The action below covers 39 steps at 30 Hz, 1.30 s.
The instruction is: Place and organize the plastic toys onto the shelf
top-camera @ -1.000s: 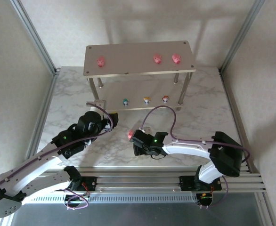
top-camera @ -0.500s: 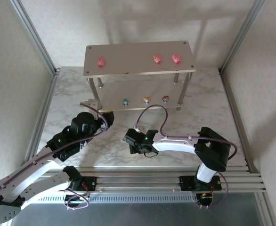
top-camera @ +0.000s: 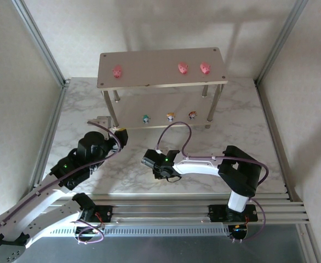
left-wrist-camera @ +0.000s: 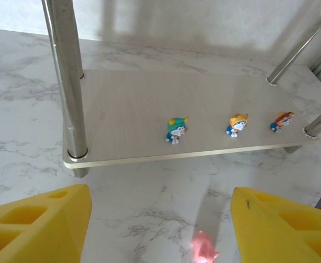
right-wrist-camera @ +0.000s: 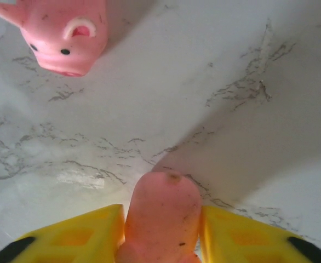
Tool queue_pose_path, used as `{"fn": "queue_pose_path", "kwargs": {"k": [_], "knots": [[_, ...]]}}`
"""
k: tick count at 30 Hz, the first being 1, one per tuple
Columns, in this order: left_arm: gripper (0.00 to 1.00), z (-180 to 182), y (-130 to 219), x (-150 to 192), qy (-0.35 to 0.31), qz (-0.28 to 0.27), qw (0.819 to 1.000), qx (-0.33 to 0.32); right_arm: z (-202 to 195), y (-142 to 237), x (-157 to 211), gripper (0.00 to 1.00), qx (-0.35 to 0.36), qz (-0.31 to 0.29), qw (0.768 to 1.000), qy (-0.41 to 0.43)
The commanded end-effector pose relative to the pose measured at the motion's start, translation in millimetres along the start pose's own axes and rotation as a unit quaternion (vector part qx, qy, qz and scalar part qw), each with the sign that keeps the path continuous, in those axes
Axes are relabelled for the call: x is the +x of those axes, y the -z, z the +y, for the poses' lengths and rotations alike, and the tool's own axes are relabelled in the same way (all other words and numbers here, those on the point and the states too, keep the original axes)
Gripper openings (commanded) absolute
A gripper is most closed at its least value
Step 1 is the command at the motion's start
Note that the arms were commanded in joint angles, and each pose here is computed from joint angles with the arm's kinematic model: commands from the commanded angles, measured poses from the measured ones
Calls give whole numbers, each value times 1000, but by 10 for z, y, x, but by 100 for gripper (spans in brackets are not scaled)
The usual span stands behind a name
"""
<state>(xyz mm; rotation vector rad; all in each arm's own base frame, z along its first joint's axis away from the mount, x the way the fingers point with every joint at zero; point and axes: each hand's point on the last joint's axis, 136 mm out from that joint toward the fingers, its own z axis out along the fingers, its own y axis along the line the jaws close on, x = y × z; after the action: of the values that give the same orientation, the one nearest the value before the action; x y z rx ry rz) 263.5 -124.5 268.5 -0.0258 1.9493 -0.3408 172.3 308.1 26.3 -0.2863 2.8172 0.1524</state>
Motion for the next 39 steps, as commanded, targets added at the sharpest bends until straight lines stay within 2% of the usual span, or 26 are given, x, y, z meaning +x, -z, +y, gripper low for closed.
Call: {"fn": "queue_pose_path", "kwargs": {"k": [1, 3, 7, 11, 16, 20, 24, 29, 39], "knots": [[68, 50, 3, 47, -6, 5, 1000, -2, -45, 12, -63, 30, 8, -6, 1000, -5], [68, 54, -9, 55, -4, 6, 1000, -1, -64, 47, -72, 26, 7, -10, 1000, -4], [68, 44, -37, 47, -1, 9, 1000, 3, -108, 242, -148, 26, 5, -30, 1000, 2], [68, 4, -63, -43, 1, 10, 1000, 7, -178, 695, -359, 26, 4, -74, 997, 27], [68, -119, -59, -329, 8, 6, 1000, 18, -219, 1648, -915, 26, -7, -170, 982, 77], [68, -259, 1, -619, 14, -12, 999, 38, -202, 2545, -1475, 26, -34, -267, 957, 111], [69, -347, 13, -807, 11, -23, 999, 47, -154, 3222, -1924, 27, -57, -337, 930, 134], [68, -443, -29, -909, 12, -25, 998, 59, -100, 3605, -2401, 28, -57, -382, 910, 149], [69, -415, -93, -890, 9, -16, 999, 49, -158, 3640, -3072, 28, -38, -411, 901, 137]]}}
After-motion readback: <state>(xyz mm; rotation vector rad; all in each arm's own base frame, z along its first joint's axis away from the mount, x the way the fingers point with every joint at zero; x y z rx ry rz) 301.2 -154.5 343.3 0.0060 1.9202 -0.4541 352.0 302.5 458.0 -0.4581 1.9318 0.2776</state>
